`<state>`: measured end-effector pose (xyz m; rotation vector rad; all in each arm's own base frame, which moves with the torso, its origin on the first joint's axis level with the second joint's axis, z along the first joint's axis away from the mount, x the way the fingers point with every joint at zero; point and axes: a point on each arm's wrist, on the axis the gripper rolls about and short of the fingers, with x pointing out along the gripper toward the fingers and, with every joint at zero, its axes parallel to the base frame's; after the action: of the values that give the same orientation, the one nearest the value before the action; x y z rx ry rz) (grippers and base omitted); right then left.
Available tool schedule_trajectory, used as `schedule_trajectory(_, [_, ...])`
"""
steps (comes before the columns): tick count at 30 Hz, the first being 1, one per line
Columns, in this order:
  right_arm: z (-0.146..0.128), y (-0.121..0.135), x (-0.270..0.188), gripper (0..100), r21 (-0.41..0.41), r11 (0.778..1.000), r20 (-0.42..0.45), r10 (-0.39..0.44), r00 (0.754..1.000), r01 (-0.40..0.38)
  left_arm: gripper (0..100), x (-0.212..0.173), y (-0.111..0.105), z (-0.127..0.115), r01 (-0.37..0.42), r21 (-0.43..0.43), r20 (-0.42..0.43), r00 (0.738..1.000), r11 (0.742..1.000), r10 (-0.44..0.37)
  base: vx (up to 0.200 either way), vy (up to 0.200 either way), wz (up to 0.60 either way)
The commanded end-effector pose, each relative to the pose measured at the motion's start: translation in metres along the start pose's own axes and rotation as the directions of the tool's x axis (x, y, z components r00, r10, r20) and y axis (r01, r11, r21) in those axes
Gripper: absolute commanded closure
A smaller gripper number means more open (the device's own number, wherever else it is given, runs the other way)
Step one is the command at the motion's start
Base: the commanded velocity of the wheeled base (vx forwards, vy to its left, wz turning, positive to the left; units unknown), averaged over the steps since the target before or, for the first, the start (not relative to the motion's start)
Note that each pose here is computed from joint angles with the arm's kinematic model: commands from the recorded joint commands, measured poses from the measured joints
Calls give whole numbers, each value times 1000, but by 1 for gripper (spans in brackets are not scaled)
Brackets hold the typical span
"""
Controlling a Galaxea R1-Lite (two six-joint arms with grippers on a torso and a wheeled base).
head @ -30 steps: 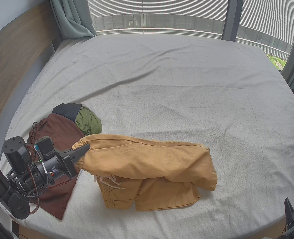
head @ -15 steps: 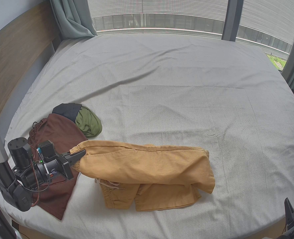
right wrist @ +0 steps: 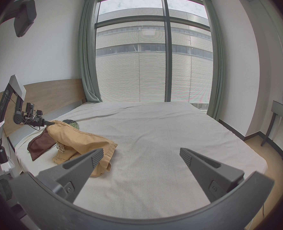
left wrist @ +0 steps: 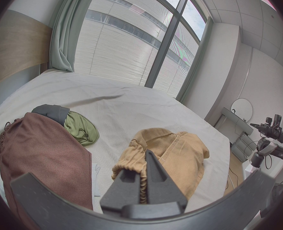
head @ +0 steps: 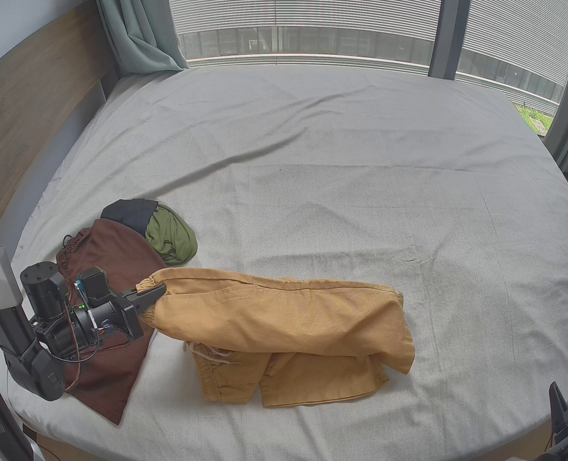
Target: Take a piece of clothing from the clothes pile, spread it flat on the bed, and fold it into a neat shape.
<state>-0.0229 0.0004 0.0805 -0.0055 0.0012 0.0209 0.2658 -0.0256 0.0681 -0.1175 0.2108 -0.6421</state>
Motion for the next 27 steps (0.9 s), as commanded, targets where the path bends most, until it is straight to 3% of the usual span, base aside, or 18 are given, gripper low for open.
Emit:
schedule_trajectory(1, [-5,0,0,0,-1,1000,0,2,1000,-2,100,-2,0,0,-2,-5,-2,1000,1000,2,0,0,0])
schedule_trajectory(4, [1,0,-1,0,-1,1000,30,7,1000,-7,100,-1,0,0,-2,-7,-2,1000,1000,2,0,0,0])
schedule_trajectory(6, [34,1,-11,0,-11,1000,175,6,985,-4,100,-1,1,0,-3,-7,-2,1000,1000,3,0,0,0])
schedule_trajectory(7, [63,1,-16,0,-14,1000,220,0,975,3,100,0,1,-1,-5,-8,-2,1000,1000,5,0,0,0])
schedule_trajectory(8, [78,1,-13,0,-14,1000,211,2,977,1,100,-1,2,0,-6,-8,0,1000,1000,6,0,0,0])
schedule_trajectory(11, [96,0,-1,0,-3,1000,154,28,988,-27,100,0,3,-1,-8,-9,-1,1000,1000,8,0,0,0])
schedule_trajectory(12, [96,0,0,0,2,999,148,34,988,-34,100,0,3,0,-7,-8,0,1000,1000,7,0,0,0])
schedule_trajectory(15, [90,0,21,0,41,997,19,71,997,-72,100,0,3,2,-7,-2,8,1000,1000,7,0,0,0])
schedule_trajectory(17, [89,0,22,0,40,997,9,71,997,-71,100,0,3,2,-7,-2,8,1000,1000,7,0,0,0])
schedule_trajectory(18, [88,0,35,0,32,997,-63,71,995,-70,100,-1,3,3,-7,-1,12,1000,1000,7,0,0,0])
schedule_trajectory(23, [92,0,55,0,35,998,-163,51,985,-46,100,1,0,3,5,3,10,1000,1000,-5,0,0,0])
schedule_trajectory(27, [90,1,78,0,72,995,-279,83,957,-65,100,2,-1,2,10,2,6,1000,1000,-10,0,0,0])
